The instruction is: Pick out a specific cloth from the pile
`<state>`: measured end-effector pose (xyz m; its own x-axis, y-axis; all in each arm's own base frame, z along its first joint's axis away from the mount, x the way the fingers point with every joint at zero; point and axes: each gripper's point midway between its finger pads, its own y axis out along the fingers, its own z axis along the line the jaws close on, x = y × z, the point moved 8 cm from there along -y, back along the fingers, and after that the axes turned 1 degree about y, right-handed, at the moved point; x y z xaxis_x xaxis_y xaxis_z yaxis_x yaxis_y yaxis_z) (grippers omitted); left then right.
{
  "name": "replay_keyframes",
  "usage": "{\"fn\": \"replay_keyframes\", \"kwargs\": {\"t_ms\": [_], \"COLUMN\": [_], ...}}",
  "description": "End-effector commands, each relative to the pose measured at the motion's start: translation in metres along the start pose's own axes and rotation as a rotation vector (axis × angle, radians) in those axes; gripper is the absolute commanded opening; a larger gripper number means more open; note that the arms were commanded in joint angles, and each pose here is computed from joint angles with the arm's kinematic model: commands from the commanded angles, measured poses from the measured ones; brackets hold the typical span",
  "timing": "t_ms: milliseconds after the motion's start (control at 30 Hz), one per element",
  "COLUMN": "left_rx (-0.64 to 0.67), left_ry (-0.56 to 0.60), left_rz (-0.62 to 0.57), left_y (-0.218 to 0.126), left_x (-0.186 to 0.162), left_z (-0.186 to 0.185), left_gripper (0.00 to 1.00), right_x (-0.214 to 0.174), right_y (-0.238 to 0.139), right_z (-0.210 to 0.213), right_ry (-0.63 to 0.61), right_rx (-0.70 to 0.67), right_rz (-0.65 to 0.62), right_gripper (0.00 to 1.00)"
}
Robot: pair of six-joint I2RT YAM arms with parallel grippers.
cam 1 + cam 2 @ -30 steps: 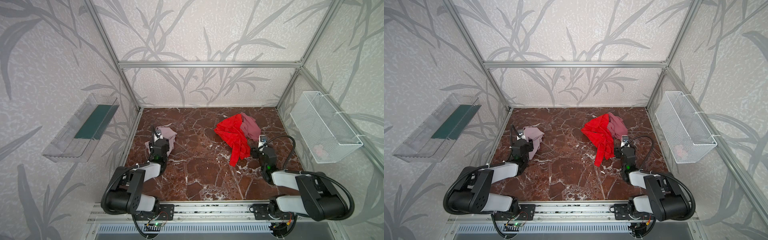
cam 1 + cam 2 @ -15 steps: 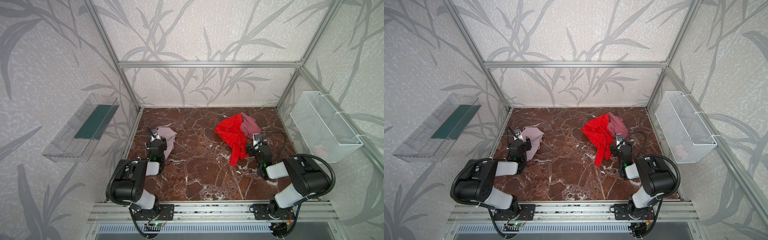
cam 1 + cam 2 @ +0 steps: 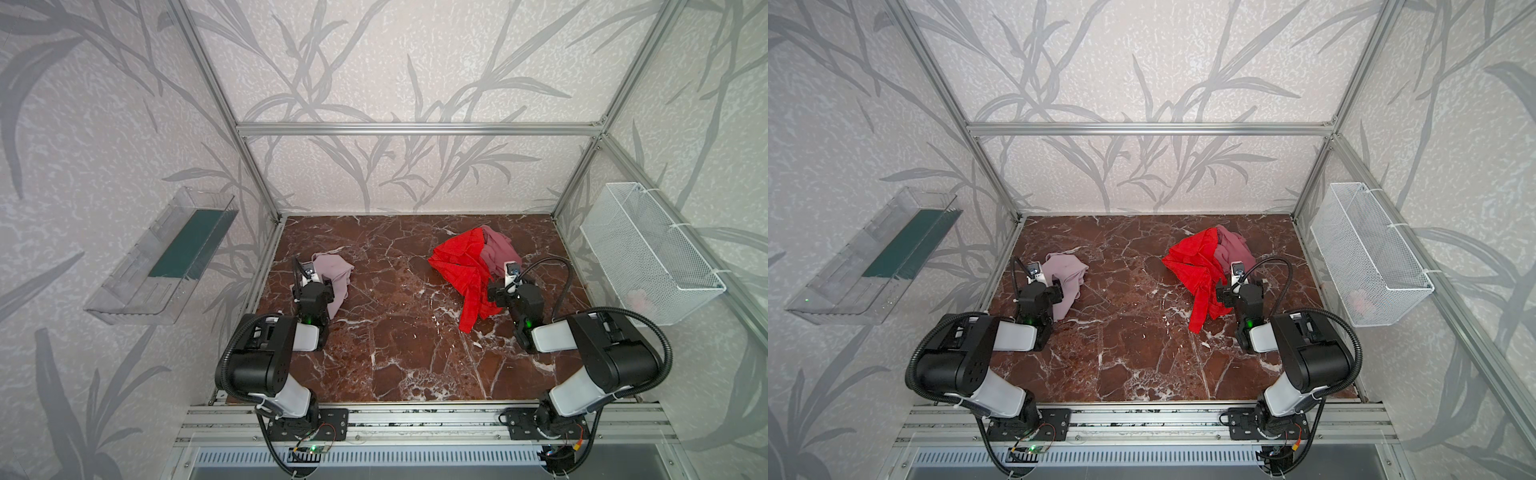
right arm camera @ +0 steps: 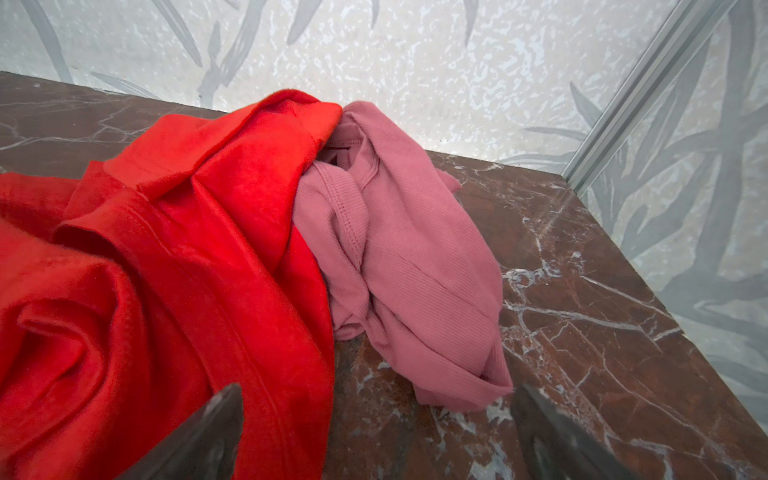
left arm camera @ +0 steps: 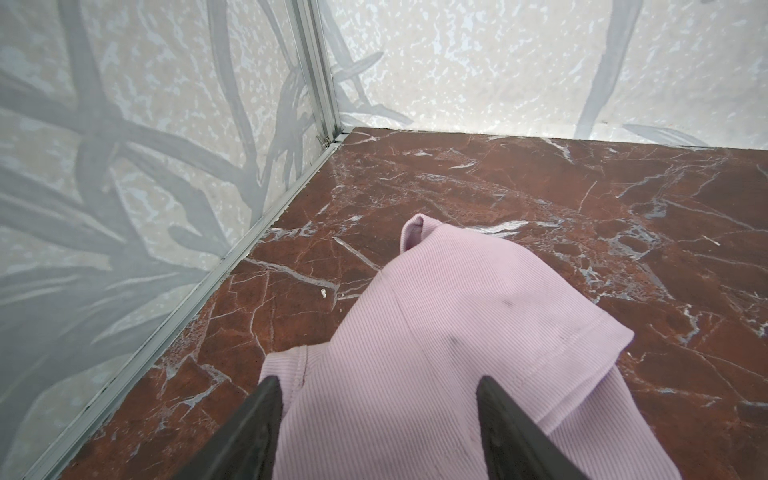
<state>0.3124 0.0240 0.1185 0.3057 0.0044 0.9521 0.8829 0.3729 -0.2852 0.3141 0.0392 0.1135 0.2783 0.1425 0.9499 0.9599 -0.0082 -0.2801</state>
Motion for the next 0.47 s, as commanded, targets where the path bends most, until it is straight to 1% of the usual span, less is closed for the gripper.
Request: {"fn": "replay_keyframes", "kwargs": {"t_ms": [0,233,433], "left_rx": [0.013,0.012,0.011], "left_ry": [-0.015,-0.014,-0.014], "left_rz": [-0.023,-0.022,-0.023], "left_y": [0.0018,0.0019,0.0017], "left_x": [0.0044,0.0041,0.0043], "left_z": [0.0013,0.0014,0.001], "left_gripper": [0.72,0.72,0.73], "right_x": [0.0027,0.0035,0.0047], "right_y": [-0.0058,-0.0041,0.0019], "right_z": [0.0023,0.002,-0.0012], "right_ry": [-0.019,-0.017,0.0], "right_rx": [0.031,0.026,0.012], "right_rz": [-0.046,-0.039,-0.004], "right_gripper": [0.99,0.99,0.99]}}
